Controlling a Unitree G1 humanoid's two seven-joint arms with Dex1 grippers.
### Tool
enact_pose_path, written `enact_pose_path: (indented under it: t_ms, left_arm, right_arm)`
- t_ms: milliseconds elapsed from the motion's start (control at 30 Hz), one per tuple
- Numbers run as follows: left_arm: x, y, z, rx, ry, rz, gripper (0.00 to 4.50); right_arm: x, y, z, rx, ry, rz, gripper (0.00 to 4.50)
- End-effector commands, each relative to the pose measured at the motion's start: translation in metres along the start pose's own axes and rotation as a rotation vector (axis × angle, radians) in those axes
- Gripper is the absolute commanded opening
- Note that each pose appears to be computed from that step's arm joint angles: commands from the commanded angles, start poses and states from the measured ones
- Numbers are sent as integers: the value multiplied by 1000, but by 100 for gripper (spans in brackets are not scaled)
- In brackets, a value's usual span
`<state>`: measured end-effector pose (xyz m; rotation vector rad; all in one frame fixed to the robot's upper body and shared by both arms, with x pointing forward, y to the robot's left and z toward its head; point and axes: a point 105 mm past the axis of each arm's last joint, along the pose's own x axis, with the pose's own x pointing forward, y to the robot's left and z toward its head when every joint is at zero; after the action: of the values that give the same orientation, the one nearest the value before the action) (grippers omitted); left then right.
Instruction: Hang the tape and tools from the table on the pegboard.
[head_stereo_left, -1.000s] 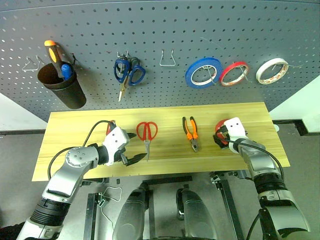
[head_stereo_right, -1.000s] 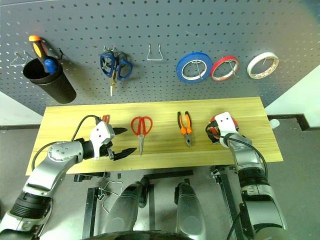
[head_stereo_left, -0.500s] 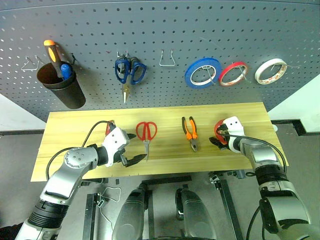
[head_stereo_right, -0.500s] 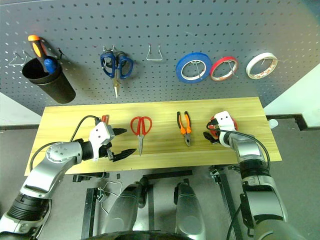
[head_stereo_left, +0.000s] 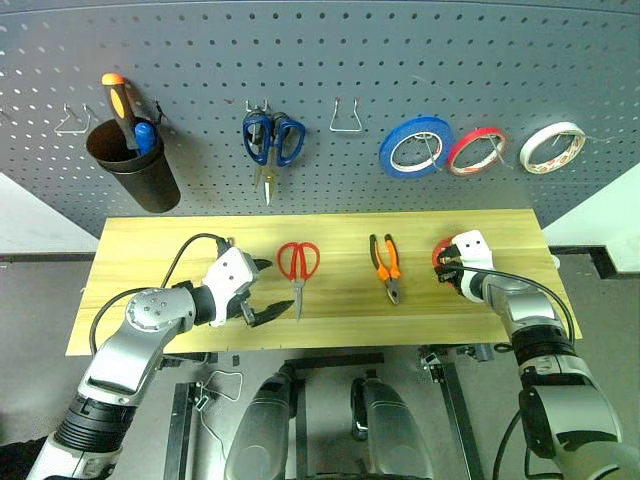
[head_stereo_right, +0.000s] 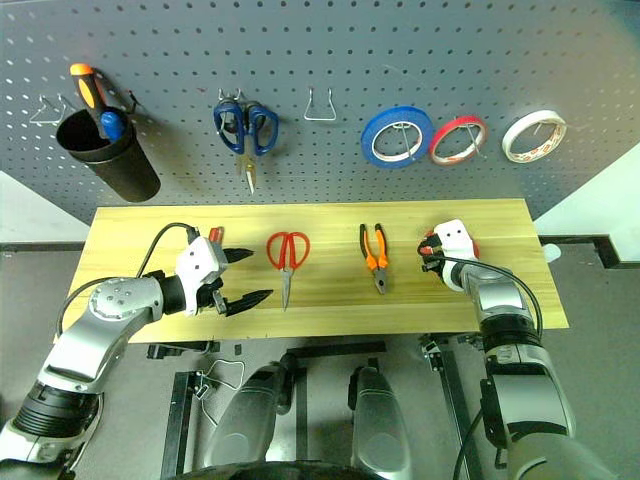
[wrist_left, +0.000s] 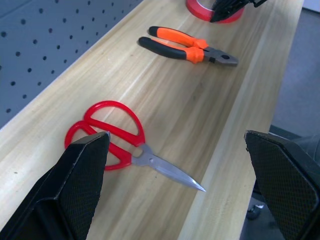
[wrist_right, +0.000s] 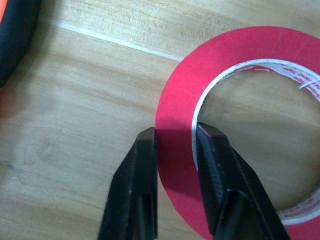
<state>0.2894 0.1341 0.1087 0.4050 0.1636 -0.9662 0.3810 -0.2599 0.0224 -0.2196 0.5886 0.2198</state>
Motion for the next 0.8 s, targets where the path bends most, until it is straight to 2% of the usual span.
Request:
enact_pose_path:
  t_ms: [33,133,267,433,533,733,800]
  left_arm:
    - [-2,4,12,23,-35,-3,450]
    - [-1,2,17,30,-60,-19,450]
    - [-1,-2,39,11,-158,-38,450]
    - [3,2,52,-13,-246,-47,450]
    - [7,5,61,-8,-292,-58,450]
    - [10,7,87,11,-427,-87,450]
    - [7,7,102,8,-503,-109,450]
  right_arm:
    - [-2,-5,-34,8,90,-51,69]
    - [-9,-13,-30,-9,16,-132,69]
    - [-45,-14,-7,20,-229,-213,69]
    - [-108,17,-7,68,-354,-222,69]
    - [-136,29,3,88,-415,-231,69]
    - [-208,26,63,129,-777,-302,69]
    - [-227,28,81,88,-872,-297,69]
